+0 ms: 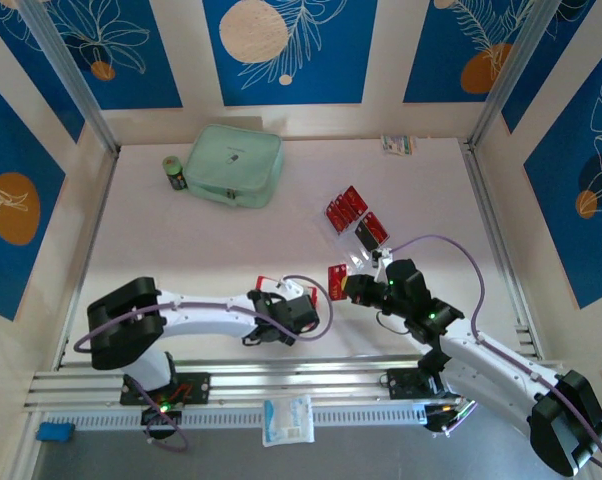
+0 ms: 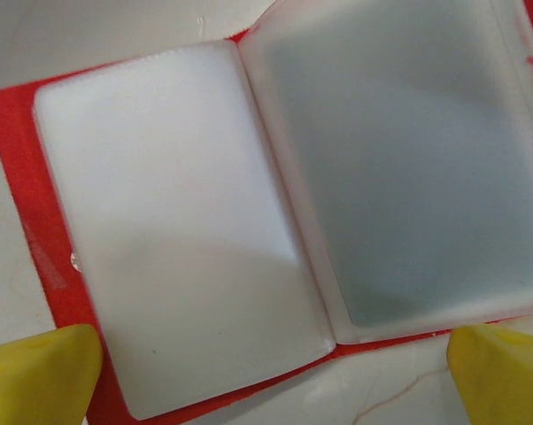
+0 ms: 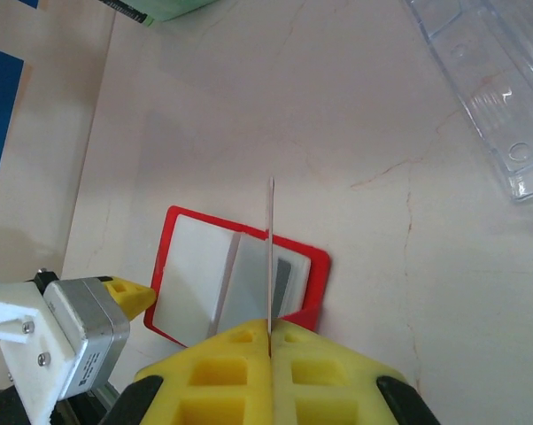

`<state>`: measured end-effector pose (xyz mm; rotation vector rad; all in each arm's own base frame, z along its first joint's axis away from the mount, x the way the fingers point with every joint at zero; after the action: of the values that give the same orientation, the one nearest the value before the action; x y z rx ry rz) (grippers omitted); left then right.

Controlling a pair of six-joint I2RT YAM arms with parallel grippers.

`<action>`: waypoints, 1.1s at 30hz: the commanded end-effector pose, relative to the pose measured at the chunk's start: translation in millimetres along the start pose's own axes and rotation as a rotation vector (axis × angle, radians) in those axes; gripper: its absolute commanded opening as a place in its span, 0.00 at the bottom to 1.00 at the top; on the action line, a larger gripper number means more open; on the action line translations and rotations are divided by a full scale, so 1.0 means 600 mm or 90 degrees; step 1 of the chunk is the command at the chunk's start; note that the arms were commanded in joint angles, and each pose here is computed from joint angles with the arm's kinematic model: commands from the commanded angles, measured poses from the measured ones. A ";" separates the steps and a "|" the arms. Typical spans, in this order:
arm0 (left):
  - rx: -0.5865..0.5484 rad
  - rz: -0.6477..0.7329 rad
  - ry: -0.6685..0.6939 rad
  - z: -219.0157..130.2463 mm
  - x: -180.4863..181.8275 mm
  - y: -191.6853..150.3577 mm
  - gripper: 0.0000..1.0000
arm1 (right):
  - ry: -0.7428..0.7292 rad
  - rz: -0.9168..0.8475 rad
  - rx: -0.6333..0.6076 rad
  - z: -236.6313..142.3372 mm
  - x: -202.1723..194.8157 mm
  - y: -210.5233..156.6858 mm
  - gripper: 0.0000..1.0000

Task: Put the credit cards into the card holder

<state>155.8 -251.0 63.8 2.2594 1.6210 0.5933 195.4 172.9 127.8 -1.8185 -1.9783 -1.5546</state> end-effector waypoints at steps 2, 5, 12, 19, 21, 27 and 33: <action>-0.022 -0.025 0.051 0.000 0.009 0.011 1.00 | 0.029 0.000 -0.013 -0.006 0.013 0.007 0.00; -0.026 -0.043 0.061 0.004 0.008 0.015 1.00 | 0.033 0.000 -0.014 -0.007 0.014 0.007 0.00; -0.050 -0.079 0.015 -0.032 0.002 0.039 1.00 | 0.054 0.002 -0.017 -0.008 0.026 0.014 0.00; -0.079 -0.150 -0.132 -0.108 0.004 0.094 1.00 | 0.085 0.013 -0.016 0.001 0.045 0.015 0.00; -0.071 -0.171 -0.146 -0.102 0.018 0.103 1.00 | 0.092 0.007 -0.009 0.006 0.054 0.012 0.00; -0.024 -0.225 -0.128 -0.046 0.079 0.131 1.00 | 0.067 -0.008 0.012 0.021 0.065 0.000 0.00; 0.001 -0.204 -0.047 -0.001 0.116 0.182 1.00 | -0.001 0.001 0.032 0.034 0.050 -0.009 0.00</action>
<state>252.7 -216.9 122.4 1.8622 1.9227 0.3985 184.7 207.5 122.5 -1.7441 -1.9940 -1.4810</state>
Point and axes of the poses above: each hand's point on the last joint's axis, 136 mm out from that joint toward the fingers, its own z axis out along the fingers, its own x axis along the line the jaws close on, y = z × x, the point moved 3 cm from there along -z, back along the fingers, and after that the axes turned 12 degrees about -z, right-handed, at the moved point
